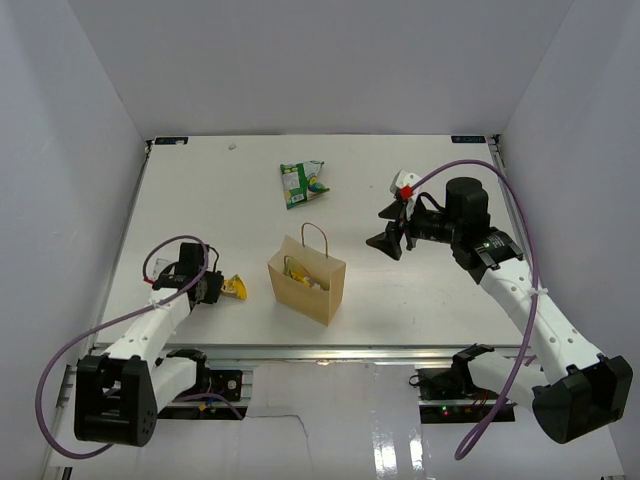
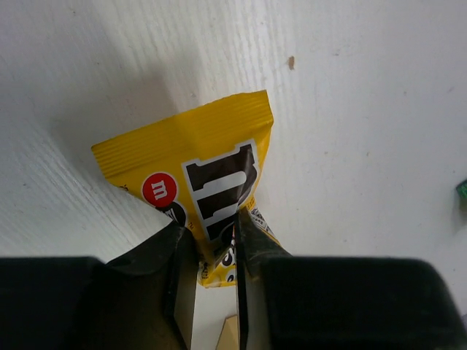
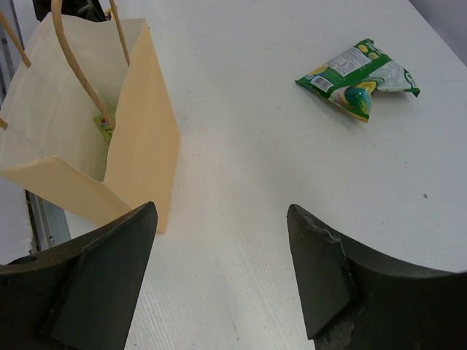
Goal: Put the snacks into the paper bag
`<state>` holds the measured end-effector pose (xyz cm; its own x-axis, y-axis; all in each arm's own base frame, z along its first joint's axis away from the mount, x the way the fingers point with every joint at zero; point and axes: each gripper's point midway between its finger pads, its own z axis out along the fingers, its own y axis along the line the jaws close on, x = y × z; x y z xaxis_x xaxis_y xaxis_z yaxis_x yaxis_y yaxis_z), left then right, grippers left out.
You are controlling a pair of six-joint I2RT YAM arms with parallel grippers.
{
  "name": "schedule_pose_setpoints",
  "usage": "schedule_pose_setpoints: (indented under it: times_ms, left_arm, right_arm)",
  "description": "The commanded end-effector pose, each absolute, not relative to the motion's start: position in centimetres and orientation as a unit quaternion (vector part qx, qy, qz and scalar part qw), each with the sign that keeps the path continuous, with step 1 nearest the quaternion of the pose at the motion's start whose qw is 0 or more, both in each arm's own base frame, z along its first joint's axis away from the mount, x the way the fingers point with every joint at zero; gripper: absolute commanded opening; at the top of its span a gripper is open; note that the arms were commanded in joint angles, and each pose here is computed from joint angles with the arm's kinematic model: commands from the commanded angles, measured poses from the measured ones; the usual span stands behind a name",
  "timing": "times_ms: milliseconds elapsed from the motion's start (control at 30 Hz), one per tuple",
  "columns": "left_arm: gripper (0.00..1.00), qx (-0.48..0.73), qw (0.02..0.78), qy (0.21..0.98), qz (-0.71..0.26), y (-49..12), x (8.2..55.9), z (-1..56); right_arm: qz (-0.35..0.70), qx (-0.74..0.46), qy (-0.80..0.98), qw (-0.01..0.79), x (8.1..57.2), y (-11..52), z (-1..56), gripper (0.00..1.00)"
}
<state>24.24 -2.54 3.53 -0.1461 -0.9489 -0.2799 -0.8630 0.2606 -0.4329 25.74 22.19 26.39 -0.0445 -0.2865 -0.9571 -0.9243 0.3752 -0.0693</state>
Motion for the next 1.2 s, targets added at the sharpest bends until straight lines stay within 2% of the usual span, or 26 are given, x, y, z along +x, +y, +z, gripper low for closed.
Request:
schedule_pose_setpoints:
  times_ms: [0,133,200,400,500,667,800,933,1167]
  left_arm:
    - [0.07,-0.556,0.312,0.759,-0.130,-2.9,26.5,8.3]
    - [0.03,-0.431,0.385,0.789,-0.209,-5.1,28.7,14.9]
    - [0.00,-0.295,0.416,0.821,-0.256,-7.6,28.6,17.8]
    - [0.01,-0.040,0.580,0.757,-0.300,-10.1,26.8,28.5]
    - [0.00,0.101,0.641,0.686,-0.327,-12.5,25.1,34.1]
    - [0.00,0.231,0.634,0.657,-0.336,-14.7,24.8,36.0]
    - [0.04,0.317,0.631,0.621,-0.341,-16.2,24.6,37.4]
    - [0.08,0.352,0.625,0.604,-0.348,-17.2,24.9,38.0]
    - [0.05,0.360,0.600,0.600,-0.386,-19.7,24.6,37.5]
  right_arm:
    - [0.321,-0.461,0.646,0.517,25.7,22.2,26.8,0.78]
    - [0.321,-0.456,0.650,0.516,26.1,22.1,26.6,0.78]
    - [0.320,-0.455,0.651,0.517,26.2,22.0,26.5,0.78]
    - [0.320,-0.453,0.655,0.513,26.4,21.9,25.9,0.78]
    - [0.321,-0.454,0.657,0.509,26.3,21.9,25.5,0.78]
    - [0.322,-0.453,0.659,0.508,26.4,21.9,25.3,0.78]
    - [0.321,-0.451,0.660,0.508,26.4,21.8,25.2,0.78]
    - [0.320,-0.448,0.662,0.509,26.4,21.7,25.2,0.78]
    - [0.318,-0.442,0.667,0.508,26.7,21.3,25.0,0.78]
